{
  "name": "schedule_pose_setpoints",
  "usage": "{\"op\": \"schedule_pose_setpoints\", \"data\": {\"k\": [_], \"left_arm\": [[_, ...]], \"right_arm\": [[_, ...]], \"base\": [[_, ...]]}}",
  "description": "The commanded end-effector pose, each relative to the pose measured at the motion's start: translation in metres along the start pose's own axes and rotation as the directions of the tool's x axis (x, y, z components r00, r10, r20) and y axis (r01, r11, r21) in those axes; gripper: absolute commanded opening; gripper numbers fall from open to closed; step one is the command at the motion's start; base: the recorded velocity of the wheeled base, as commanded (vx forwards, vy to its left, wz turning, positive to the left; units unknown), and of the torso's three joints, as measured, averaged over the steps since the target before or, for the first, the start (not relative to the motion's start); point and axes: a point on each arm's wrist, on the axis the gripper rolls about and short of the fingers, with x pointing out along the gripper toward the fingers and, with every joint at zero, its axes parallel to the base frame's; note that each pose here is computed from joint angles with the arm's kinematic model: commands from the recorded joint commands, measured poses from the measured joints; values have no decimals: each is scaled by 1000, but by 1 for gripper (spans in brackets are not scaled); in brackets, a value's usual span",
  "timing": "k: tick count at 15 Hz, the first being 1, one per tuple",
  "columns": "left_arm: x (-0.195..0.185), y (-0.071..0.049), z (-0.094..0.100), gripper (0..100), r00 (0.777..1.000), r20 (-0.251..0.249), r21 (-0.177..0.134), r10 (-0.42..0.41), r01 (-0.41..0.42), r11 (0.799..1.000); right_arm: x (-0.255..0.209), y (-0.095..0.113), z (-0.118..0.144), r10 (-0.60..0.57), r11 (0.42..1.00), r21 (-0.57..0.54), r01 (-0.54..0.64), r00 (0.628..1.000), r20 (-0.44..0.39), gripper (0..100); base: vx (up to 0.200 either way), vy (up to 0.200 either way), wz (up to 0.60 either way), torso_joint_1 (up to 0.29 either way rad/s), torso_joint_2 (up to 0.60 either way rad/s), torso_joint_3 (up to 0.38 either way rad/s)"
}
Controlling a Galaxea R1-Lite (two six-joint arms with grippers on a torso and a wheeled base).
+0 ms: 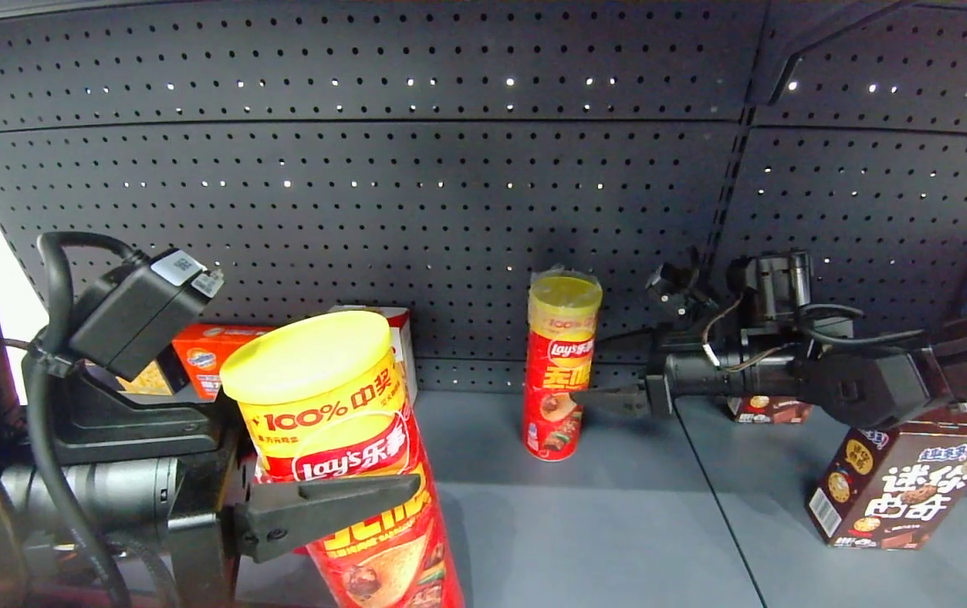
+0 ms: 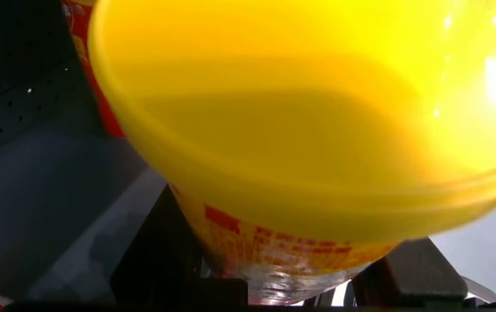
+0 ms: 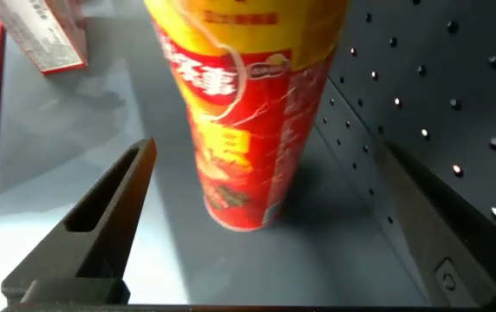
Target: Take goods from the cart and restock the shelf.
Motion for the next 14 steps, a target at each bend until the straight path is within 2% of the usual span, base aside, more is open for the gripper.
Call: {"op": "schedule_pose_setpoints", "data": {"k": [1, 5, 9, 14], "left_arm": [[0, 1, 0, 0, 1000, 0, -1, 2, -2, 1000], [0, 1, -1, 0, 1000, -3, -4, 4, -4, 1000], [-1, 1, -9, 0, 1000, -23, -20, 5, -5, 1000], [-1, 1, -9, 0, 1000, -21, -19, 6, -6, 1000]], "right_arm": [[13, -3, -11, 16, 1000, 15, -15, 1000, -19, 100], [24, -4, -17, 33, 999, 16, -33, 999, -23, 100], [37, -1, -19, 55, 998, 15, -55, 998, -28, 100], [53, -1, -23, 76, 997, 13, -75, 997, -33, 100]], "base": [[0, 0, 0, 0, 0, 0], [0, 0, 0, 0, 0, 0], [0, 0, 0, 0, 0, 0], [0, 0, 0, 0, 0, 0]]}}
